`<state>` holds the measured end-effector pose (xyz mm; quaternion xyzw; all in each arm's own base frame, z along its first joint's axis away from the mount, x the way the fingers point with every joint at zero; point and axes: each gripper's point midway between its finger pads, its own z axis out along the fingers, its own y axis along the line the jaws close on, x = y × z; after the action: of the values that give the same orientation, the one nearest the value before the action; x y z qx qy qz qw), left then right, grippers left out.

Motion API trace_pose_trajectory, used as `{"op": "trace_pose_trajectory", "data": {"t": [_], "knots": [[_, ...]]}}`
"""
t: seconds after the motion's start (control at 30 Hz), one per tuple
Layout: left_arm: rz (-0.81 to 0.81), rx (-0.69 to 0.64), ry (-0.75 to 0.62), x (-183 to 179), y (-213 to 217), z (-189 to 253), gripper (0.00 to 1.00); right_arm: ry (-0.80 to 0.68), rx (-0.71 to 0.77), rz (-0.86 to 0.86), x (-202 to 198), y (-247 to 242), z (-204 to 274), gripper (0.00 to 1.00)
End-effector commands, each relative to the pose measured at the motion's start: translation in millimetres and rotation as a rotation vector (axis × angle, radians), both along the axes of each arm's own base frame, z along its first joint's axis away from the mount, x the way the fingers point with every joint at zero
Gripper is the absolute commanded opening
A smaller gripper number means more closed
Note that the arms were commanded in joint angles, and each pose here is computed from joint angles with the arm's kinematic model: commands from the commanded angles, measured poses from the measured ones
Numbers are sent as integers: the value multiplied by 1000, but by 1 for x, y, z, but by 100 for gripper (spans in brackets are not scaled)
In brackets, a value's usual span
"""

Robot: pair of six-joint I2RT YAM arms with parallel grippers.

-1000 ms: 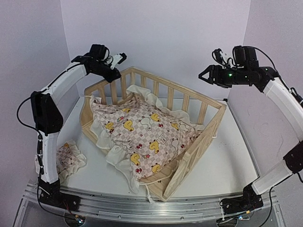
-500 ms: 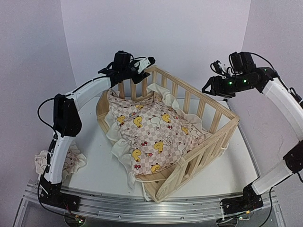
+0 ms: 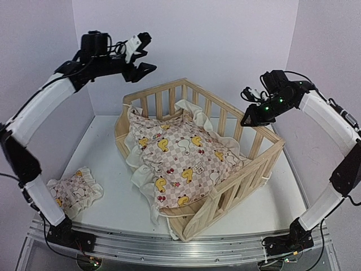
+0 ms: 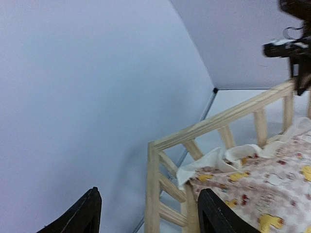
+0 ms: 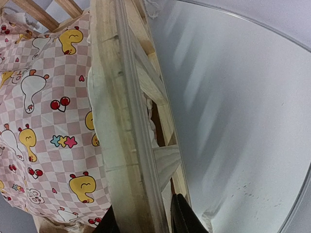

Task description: Set up the pet bed

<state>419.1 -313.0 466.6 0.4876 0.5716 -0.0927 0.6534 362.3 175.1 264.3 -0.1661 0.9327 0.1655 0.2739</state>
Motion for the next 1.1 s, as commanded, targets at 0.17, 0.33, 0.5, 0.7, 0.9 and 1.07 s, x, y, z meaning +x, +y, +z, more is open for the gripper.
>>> {"op": "trace_pose_trajectory", "data": {"t": [0.17,0.33,0.5,0.7,0.9,1.07], "knots": [[-431,45,323,-167,22,-89,61,86,44,-320,15,-11,-17,0],[-539,114,413,-195,18,-130,54,-53,111,-572,26,-38,-11,0],[-731,279,441,-252,-6,-165,53,-128,164,-706,40,-49,-16,0],[-896,402,550,-309,-4,-206,52,-133,243,-599,47,-16,-7,0],[-820,505,449,-293,1,-258,50,-130,321,-391,29,11,20,20],[-742,565,418,-268,-2,-290,49,-181,393,-271,11,22,59,29]]}}
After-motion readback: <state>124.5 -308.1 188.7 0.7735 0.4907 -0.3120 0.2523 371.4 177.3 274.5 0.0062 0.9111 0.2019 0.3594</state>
